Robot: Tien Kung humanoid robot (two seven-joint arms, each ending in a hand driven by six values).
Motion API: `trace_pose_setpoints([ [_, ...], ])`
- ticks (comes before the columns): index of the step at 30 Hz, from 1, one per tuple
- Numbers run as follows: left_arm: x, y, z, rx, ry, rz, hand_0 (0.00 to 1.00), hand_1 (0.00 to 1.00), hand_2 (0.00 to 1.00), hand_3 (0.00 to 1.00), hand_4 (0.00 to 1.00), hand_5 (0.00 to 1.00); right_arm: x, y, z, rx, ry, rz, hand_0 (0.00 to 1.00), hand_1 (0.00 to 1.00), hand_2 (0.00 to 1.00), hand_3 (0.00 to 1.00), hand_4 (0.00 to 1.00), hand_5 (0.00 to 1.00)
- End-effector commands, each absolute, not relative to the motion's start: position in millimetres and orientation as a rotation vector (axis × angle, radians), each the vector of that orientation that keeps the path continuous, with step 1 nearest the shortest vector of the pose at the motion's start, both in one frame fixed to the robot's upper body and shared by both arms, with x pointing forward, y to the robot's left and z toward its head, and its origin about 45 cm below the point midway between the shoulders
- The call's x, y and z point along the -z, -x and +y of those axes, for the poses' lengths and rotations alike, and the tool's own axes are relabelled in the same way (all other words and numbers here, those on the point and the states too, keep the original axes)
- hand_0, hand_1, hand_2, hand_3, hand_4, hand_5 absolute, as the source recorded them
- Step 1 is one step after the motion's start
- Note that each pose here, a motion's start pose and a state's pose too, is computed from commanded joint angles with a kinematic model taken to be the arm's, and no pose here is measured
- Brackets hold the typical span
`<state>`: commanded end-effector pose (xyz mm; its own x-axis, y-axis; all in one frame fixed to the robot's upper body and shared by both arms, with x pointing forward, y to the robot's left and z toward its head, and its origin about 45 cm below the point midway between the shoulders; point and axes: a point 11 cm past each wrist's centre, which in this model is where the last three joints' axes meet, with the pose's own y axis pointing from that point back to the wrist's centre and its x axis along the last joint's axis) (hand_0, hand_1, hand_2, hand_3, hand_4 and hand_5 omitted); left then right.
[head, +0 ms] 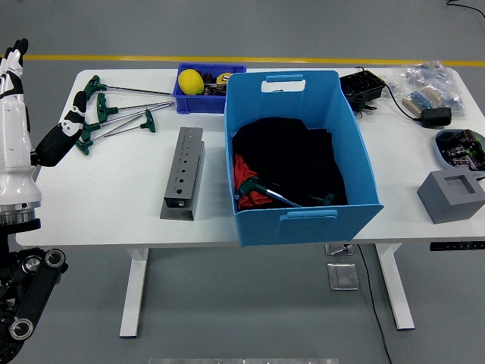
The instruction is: Lift tool from toolbox,place it in box,lift tool from toolbox,place it in box
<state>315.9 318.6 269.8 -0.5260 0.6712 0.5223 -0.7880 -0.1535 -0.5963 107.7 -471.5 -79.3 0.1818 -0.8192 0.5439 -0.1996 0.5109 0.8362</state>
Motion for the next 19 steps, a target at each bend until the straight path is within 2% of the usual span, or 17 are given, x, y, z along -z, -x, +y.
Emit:
trace_pose_setpoints([
  [6,-265,-318,323,-1.861,-0.182,-1.039,0.998,0.998,0.998,0.998,0.772,0.730,78,-110,-472,0.553,-0.987,-1.356,0.613,0.601,0.687,0.532,0.765,0.578],
  [7,-262,-318,326,-1.874,-0.186,-1.014,0.998,0.998,0.998,0.998,0.772,0.730,78,-110,-472,0.553,-0.987,-1.357,0.613,0.601,0.687,0.532,0.765,0.578],
  [8,-258,-319,330,-1.895,-0.192,-0.969,0.998,0.998,0.998,0.998,0.794,0.783,78,-111,-472,0.552,-0.988,-1.357,0.615,0.601,0.687,0.531,0.765,0.579],
  [11,-235,-324,344,-1.941,-0.247,-0.738,0.998,0.998,0.998,0.998,0.794,0.783,78,-112,-472,0.548,-0.989,-1.355,0.615,0.601,0.687,0.531,0.765,0.579],
  [13,-229,-325,348,-1.948,-0.277,-0.681,0.998,0.998,0.998,0.998,0.794,0.783,78,-113,-472,0.548,-0.990,-1.356,0.615,0.601,0.687,0.531,0.765,0.579],
  [14,-228,-324,350,-1.951,-0.286,-0.671,0.965,0.995,0.998,0.952,0.827,0.847,78,-113,-472,0.551,-0.990,-1.359,0.615,0.600,0.688,0.532,0.765,0.582],
  [19,-223,-327,353,-1.936,-0.289,-0.578,0.965,0.995,0.998,0.952,0.827,0.847,78,-112,-471,0.561,-0.990,-1.362,0.615,0.600,0.688,0.532,0.765,0.582],
])
